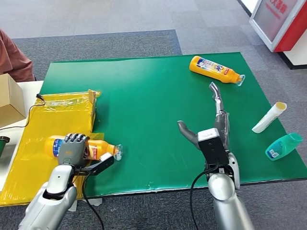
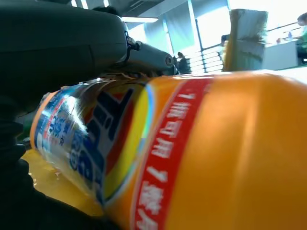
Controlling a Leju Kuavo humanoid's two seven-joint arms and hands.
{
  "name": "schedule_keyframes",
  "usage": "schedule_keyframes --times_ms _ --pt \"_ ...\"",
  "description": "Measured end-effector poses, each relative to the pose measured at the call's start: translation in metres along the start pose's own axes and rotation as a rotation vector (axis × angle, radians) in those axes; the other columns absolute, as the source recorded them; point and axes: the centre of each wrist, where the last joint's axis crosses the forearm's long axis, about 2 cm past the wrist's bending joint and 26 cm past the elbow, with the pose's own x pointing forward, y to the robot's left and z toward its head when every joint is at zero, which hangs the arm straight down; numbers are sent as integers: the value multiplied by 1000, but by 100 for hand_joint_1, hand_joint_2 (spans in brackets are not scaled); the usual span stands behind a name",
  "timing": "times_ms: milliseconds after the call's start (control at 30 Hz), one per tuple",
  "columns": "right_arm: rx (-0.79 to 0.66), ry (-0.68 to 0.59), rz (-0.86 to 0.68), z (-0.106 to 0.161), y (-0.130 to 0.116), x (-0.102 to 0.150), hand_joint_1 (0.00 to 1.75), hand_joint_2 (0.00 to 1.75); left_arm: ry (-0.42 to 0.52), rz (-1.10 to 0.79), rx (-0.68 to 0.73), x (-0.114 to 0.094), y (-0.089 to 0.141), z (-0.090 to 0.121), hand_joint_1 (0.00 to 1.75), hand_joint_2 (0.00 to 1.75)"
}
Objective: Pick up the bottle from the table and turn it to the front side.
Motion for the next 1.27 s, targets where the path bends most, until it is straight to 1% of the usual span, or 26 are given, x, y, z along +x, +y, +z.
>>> schedule_keyframes --times_ms 100,233,367,567,667,767,833,967,1100,1200,1267 --pt "-4 11 -4 2 0 -1 0 175 43 49 17 -2 -4 0 0 175" --pt "-1 42 -22 10 2 -3 0 175 76 85 28 -1 -8 4 0 175" --pt "4 68 -29 20 4 -5 0 175 94 95 26 1 -10 7 0 175" --pt "13 86 -30 26 5 -7 0 175 110 97 43 6 -12 12 0 175" --pt "16 91 -29 27 6 -8 0 175 103 104 118 9 -15 20 0 175" --pt "15 99 -29 31 7 -9 0 175 65 123 299 12 -14 37 0 175" --pt "10 104 -31 34 8 -10 0 175 30 145 415 15 -6 47 0 175" --pt "-5 116 -35 39 9 -12 0 175 -28 164 572 13 23 60 0 175" --pt "-11 123 -39 42 11 -12 0 175 -81 167 694 10 51 69 0 175" --pt "-16 129 -40 44 12 -12 0 175 -136 211 778 17 72 77 0 175" --pt "-20 133 -39 45 12 -13 0 175 -176 270 812 22 80 81 0 175"
